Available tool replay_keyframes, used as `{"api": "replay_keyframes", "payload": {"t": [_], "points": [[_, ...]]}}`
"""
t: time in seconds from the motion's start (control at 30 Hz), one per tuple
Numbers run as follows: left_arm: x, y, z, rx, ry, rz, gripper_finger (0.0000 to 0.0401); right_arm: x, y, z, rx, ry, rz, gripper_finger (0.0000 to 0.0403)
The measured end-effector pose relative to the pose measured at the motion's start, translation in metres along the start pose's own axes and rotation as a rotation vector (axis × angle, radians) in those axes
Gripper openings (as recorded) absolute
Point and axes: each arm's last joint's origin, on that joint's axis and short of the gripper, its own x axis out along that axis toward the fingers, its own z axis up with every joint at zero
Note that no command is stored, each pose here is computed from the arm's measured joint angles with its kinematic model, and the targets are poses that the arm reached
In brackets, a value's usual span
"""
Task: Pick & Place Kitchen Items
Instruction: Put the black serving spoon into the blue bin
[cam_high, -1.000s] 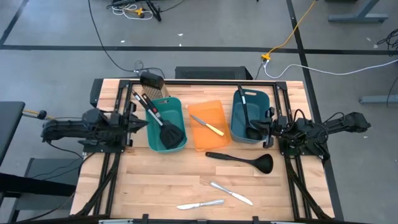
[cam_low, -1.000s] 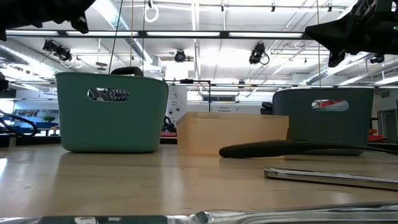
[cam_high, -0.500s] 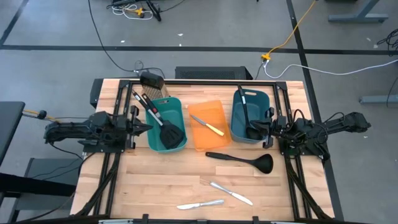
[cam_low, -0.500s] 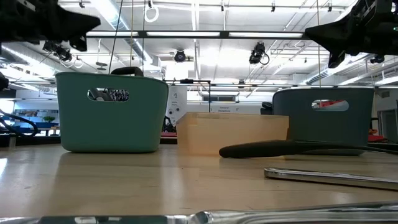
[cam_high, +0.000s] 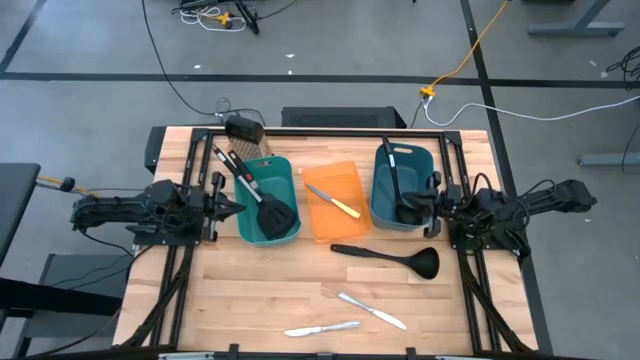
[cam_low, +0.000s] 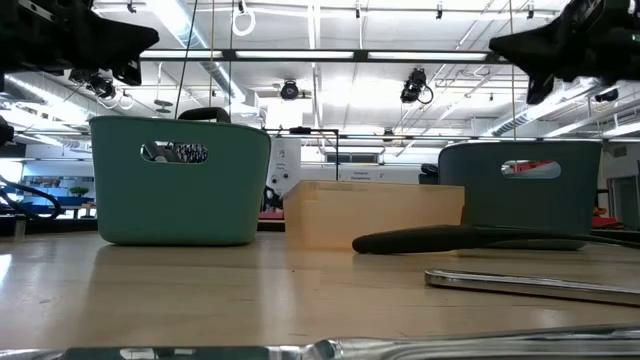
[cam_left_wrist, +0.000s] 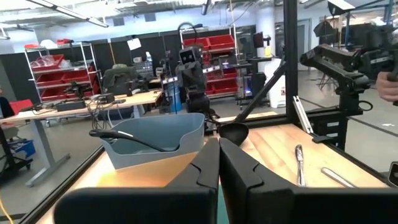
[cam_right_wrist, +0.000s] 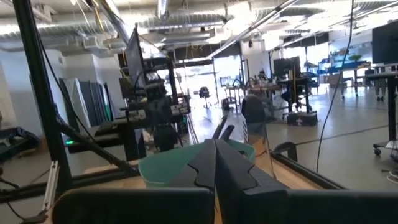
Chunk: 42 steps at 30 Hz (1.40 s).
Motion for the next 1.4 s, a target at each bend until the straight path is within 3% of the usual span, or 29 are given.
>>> {"api": "replay_keyframes", "payload": {"t": [0.13,0.3,0.47,0.67,0.9,1.13,1.4], "points": [[0.000,0.000,0.000,-0.008,-0.003,0.000,0.0013,0.016,0.007,0.028,-0.043,0.114,-0.024,0.0006],[0.000,0.000,0.000,-0.018,-0.005,0.000,0.0015,0.049,0.023,0.062,-0.112,0.375,-0.049,0.0006],[0.000,0.000,0.001,-0.020,-0.006,0.001,0.0015,0.087,0.042,0.067,-0.182,0.711,-0.100,0.0036],[0.000,0.000,0.001,-0.039,-0.006,0.001,0.0016,0.127,0.069,0.051,-0.238,0.992,-0.036,0.0124],[0.000,0.000,0.001,-0.040,-0.005,0.000,0.0016,0.142,0.097,0.011,-0.281,1.155,-0.002,0.0205],[0.000,0.000,0.001,-0.038,-0.005,0.000,0.0016,0.132,0.130,-0.025,-0.335,1.207,-0.055,0.0196],[0.000,0.000,0.001,-0.037,-0.005,0.000,0.0016,0.116,0.147,-0.054,-0.278,1.305,-0.176,0.0179]]}}
